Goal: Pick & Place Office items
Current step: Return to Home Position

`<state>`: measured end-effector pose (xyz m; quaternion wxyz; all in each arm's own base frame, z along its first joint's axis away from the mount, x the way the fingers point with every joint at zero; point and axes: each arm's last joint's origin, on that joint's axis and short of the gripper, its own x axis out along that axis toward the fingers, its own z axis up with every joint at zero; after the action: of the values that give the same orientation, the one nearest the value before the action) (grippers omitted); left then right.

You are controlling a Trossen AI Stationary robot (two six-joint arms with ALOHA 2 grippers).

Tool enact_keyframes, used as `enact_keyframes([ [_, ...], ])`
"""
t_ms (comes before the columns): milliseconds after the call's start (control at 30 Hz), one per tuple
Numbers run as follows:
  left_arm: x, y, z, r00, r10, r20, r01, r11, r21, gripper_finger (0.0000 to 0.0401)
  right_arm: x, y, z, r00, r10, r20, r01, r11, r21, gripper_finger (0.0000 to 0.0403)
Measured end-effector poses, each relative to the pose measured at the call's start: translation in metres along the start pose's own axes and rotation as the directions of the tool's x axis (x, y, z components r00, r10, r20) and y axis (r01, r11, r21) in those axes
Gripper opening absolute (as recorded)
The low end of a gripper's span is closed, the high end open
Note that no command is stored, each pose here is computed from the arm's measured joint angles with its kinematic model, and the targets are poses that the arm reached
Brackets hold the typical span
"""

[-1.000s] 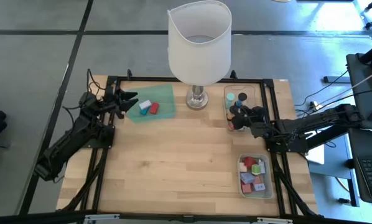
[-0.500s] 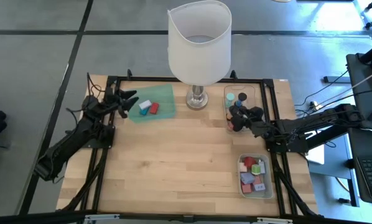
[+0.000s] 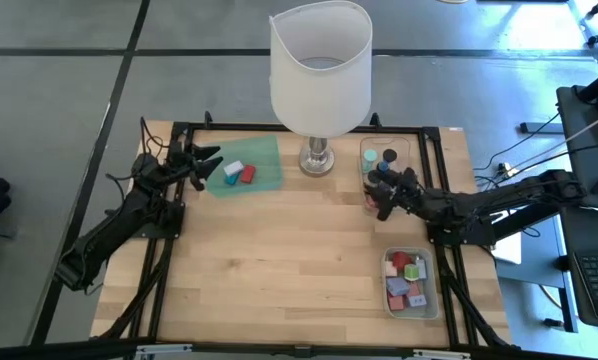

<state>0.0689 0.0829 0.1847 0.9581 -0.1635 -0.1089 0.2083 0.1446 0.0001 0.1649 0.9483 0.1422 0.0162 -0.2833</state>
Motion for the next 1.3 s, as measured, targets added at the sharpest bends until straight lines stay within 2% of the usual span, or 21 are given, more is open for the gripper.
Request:
enact_keyframes([
  [67, 0.000, 0.000, 0.000, 1.000, -0.015, -0.007, 0.015, 1.000, -0.019, 0.0226, -0.005, -0.007, -0.007, 0.998, 0.040, 0.040, -0.041, 0.998, 0.042, 0.0274],
  [133, 0.000, -0.001, -0.001, 0.999, -0.044, -0.024, 0.043, 0.998, -0.040, 0.0226, -0.005, -0.006, -0.002, 0.996, 0.057, 0.062, -0.060, 0.997, 0.043, 0.0274],
  [233, 0.000, -0.003, -0.002, 0.994, -0.098, -0.055, 0.095, 0.994, -0.058, 0.0226, -0.008, -0.005, 0.005, 0.989, 0.097, 0.110, -0.099, 0.995, 0.012, 0.0274],
  [400, 0.000, -0.004, -0.005, 0.983, -0.155, -0.094, 0.149, 0.986, -0.072, 0.0226, -0.010, -0.007, 0.009, 0.985, 0.099, 0.141, -0.092, 0.994, -0.052, 0.0274],
  [533, 0.000, -0.003, -0.006, 0.984, -0.149, -0.100, 0.141, 0.987, -0.078, 0.0226, -0.011, -0.008, 0.011, 0.983, 0.097, 0.154, -0.081, 0.991, -0.105, 0.0274],
  [1300, 0.000, -0.003, -0.006, 0.984, -0.146, -0.099, 0.138, 0.987, -0.078, 0.0226, -0.011, -0.008, 0.011, 0.983, 0.096, 0.155, -0.081, 0.991, -0.106, 0.0274],
])
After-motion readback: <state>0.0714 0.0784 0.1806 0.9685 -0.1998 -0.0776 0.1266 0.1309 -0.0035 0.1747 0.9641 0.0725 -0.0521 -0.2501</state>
